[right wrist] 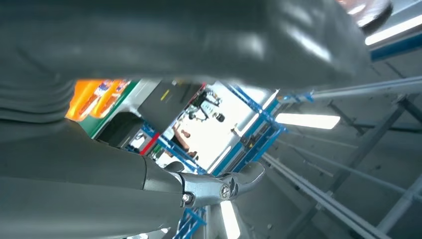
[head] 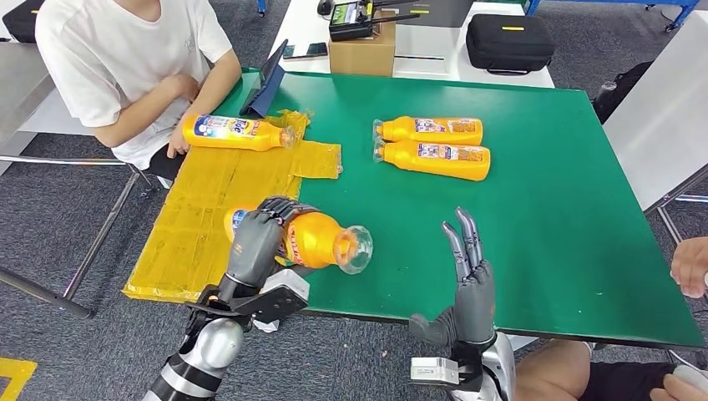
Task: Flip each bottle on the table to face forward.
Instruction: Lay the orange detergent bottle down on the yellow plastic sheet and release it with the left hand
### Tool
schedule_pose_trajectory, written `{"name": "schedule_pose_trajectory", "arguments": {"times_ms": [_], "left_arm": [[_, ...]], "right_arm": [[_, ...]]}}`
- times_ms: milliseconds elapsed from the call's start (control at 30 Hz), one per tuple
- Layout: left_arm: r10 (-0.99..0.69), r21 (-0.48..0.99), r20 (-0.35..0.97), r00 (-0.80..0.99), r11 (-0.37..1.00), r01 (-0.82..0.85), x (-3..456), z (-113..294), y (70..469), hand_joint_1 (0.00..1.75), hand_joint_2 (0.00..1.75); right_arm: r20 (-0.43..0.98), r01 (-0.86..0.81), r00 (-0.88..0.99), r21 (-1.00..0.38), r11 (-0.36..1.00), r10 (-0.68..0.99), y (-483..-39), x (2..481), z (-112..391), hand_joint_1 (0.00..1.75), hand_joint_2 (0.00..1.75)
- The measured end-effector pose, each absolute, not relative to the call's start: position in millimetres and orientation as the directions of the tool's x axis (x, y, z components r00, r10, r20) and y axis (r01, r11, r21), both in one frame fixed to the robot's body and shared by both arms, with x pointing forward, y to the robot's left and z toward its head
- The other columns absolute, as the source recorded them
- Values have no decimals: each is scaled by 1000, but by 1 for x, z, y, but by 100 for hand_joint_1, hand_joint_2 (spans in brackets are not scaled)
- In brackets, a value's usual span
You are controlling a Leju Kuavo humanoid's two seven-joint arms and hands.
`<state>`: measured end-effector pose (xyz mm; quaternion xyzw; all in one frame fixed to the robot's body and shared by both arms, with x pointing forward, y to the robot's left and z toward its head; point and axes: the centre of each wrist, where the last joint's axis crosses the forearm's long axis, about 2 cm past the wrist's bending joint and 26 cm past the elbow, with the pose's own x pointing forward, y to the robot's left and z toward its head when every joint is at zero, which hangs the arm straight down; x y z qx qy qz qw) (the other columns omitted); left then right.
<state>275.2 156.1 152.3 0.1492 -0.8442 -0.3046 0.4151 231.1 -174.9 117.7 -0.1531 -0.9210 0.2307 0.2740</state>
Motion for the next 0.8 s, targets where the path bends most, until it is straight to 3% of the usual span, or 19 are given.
{"name": "schedule_pose_trajectory", "arguments": {"times_ms": [233, 800], "left_arm": [[-669, 883, 345, -658, 469, -13, 277, 135, 126, 175, 175], [-855, 960, 263, -446, 184, 212, 343, 98, 124, 175, 175]], "right_arm": [[479, 48, -809, -525, 850, 341, -169, 232, 118, 0, 0], [628, -67, -726, -470, 880, 280, -172, 232, 99, 0, 0]]}}
